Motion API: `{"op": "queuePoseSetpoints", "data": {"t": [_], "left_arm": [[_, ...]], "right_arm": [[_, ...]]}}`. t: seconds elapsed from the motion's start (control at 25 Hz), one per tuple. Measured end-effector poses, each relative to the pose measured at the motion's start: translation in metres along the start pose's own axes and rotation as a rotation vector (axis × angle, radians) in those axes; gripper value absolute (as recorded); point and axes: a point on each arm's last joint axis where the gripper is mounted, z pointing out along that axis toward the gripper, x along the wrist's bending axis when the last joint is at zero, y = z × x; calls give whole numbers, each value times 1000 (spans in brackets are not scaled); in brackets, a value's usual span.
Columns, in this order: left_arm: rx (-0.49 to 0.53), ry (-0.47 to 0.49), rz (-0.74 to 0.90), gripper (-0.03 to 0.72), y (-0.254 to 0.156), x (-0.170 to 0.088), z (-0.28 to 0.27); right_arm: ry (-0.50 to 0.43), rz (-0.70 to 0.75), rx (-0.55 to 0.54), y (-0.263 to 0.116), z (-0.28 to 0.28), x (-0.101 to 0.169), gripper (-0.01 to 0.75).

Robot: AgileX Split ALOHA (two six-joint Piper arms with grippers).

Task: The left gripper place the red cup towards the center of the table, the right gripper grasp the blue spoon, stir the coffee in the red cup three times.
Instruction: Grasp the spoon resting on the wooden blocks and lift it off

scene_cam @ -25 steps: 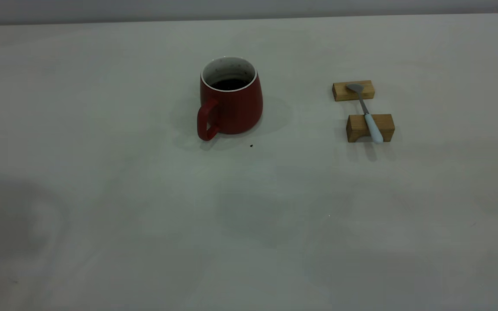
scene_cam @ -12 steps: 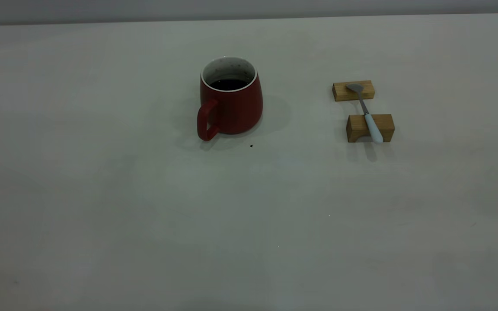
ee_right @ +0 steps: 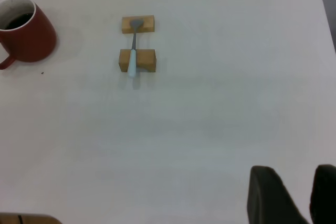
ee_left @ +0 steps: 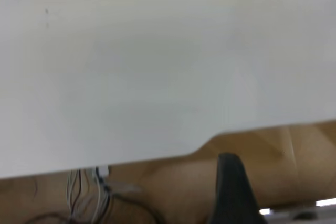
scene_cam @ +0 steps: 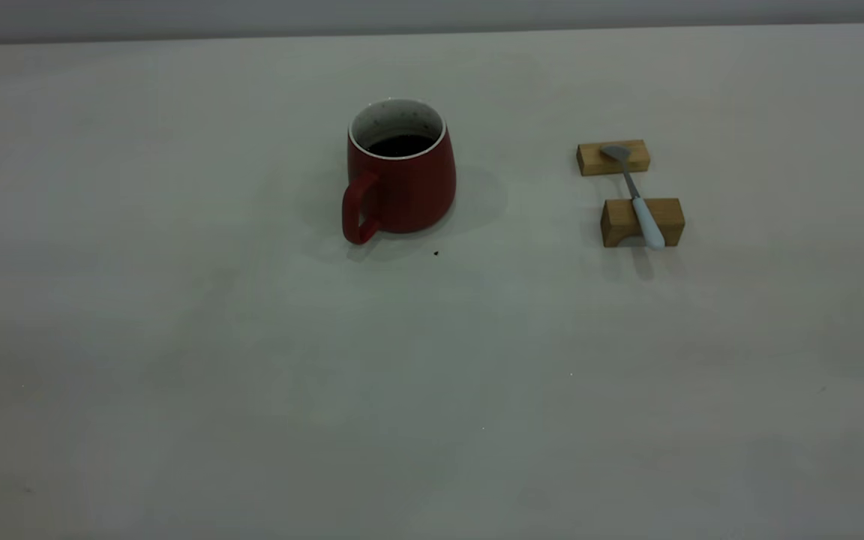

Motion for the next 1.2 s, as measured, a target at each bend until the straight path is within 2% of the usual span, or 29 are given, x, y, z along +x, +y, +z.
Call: {"op": "queuePoseSetpoints", "data": {"t": [0.16, 0.56, 0.72, 0.92, 1.08, 1.2], "left_arm": [[-71, 4, -13, 551, -7, 1, -7], [-207, 114, -138, 551, -24, 0, -19], [-217, 121, -145, 551, -26, 0, -20], [-217, 121, -145, 551, -26, 0, -20], [-217, 121, -145, 551, -26, 0, -20], [-217, 121, -145, 551, -26, 0, -20]], "right_arm": [[0, 0, 0, 0, 0, 0, 238], [0, 0, 0, 0, 0, 0, 238], [11, 5, 0, 0, 0, 1, 238], [81, 38, -14, 3, 0, 7, 245], [183, 65, 14, 22, 9, 17, 344], [199, 34, 78, 42, 33, 18, 452]]}}
